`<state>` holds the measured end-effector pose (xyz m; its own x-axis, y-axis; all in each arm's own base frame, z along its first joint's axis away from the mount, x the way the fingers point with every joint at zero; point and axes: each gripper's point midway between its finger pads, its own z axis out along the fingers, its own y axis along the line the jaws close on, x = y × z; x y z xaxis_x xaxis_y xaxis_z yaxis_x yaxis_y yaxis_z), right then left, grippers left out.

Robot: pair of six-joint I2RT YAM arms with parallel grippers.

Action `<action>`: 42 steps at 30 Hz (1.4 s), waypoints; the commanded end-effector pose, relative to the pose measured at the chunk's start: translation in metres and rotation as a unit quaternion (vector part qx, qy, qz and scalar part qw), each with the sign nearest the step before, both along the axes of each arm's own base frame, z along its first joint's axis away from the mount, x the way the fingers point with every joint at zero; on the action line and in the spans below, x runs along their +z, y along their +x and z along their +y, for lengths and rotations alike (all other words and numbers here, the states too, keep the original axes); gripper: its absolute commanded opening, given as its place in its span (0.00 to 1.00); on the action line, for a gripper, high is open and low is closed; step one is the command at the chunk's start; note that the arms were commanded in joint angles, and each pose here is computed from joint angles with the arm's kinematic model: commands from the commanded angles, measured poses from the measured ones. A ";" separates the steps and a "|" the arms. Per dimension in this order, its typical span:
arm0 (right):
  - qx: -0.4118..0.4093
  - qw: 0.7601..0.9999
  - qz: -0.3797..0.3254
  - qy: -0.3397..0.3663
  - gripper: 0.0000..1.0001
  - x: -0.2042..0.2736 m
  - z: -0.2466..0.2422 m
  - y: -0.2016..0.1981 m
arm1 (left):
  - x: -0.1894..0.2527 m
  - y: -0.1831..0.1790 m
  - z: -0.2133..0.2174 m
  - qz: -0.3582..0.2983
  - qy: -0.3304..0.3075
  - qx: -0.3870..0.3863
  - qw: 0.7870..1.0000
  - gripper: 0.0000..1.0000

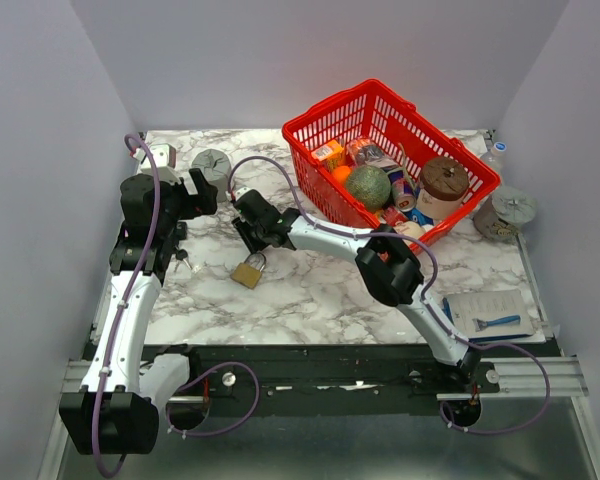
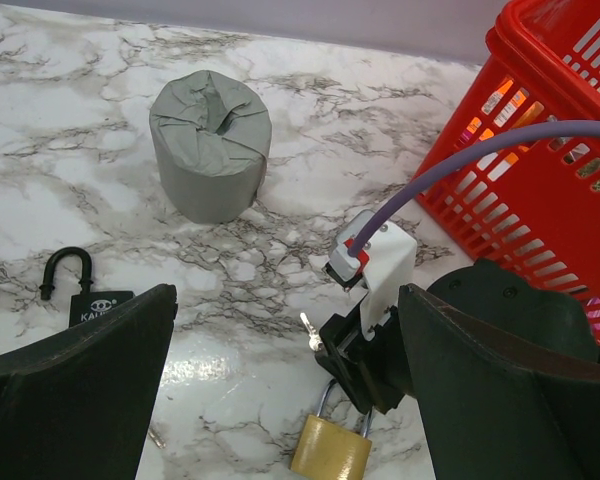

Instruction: Unlock with the key

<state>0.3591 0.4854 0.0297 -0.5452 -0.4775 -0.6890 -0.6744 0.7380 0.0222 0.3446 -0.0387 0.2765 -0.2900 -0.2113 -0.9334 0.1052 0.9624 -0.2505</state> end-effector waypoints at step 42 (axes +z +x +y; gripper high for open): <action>-0.030 0.995 0.049 -0.082 0.25 -0.027 -0.079 -0.053 | 0.003 0.001 -0.005 -0.009 -0.008 -0.013 1.000 0.99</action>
